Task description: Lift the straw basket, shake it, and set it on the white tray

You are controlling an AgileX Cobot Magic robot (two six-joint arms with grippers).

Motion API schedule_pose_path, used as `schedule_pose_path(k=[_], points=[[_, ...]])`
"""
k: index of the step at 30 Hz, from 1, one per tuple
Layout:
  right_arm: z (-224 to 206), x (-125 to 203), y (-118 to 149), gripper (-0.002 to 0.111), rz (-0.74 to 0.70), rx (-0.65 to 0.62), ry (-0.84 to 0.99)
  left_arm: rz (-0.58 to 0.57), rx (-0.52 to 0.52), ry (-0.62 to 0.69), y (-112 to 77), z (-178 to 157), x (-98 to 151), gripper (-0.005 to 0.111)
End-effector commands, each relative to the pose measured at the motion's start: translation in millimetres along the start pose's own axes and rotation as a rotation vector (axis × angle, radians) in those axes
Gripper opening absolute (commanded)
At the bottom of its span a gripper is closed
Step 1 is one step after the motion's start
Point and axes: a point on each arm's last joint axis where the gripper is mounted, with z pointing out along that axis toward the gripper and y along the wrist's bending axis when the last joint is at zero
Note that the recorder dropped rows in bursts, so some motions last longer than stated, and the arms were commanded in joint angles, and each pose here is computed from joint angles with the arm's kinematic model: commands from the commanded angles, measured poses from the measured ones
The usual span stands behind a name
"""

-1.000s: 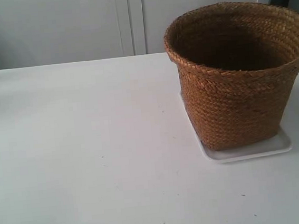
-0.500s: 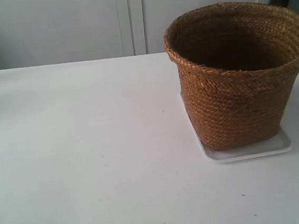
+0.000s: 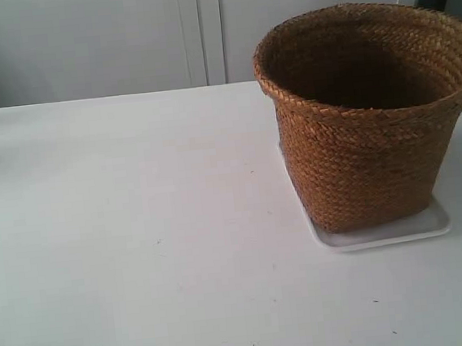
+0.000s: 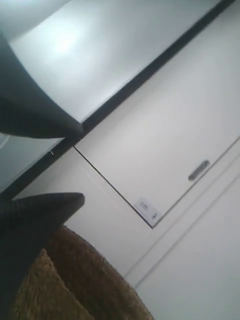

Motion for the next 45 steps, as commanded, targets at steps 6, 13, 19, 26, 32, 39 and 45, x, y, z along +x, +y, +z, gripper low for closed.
schedule_pose_path(k=[6,13,19,26,32,39,45], points=[[-1,8,-13,0.035,-0.416,0.051,0.046,-0.009,0.004,0.003,-0.4,0,1,0.093],[0,20,-34,0.035,-0.681,0.174,0.281,-0.009,0.004,0.003,-0.4,0,1,0.093],[-9,36,-45,0.035,-0.774,0.204,0.534,-0.009,0.004,0.003,-0.4,0,1,0.093],[-13,41,-48,0.035,-0.718,0.224,0.599,-0.009,0.004,0.003,-0.4,0,1,0.093],[-13,40,-47,0.035,-0.685,0.23,0.587,-0.009,0.004,0.003,-0.4,0,1,0.093],[-24,42,-51,0.035,-0.612,0.34,0.605,-0.009,0.004,0.003,-0.4,0,1,0.093],[-25,42,-52,0.035,-0.711,0.319,0.633,-0.004,0.002,0.003,-0.2,0,1,0.093]])
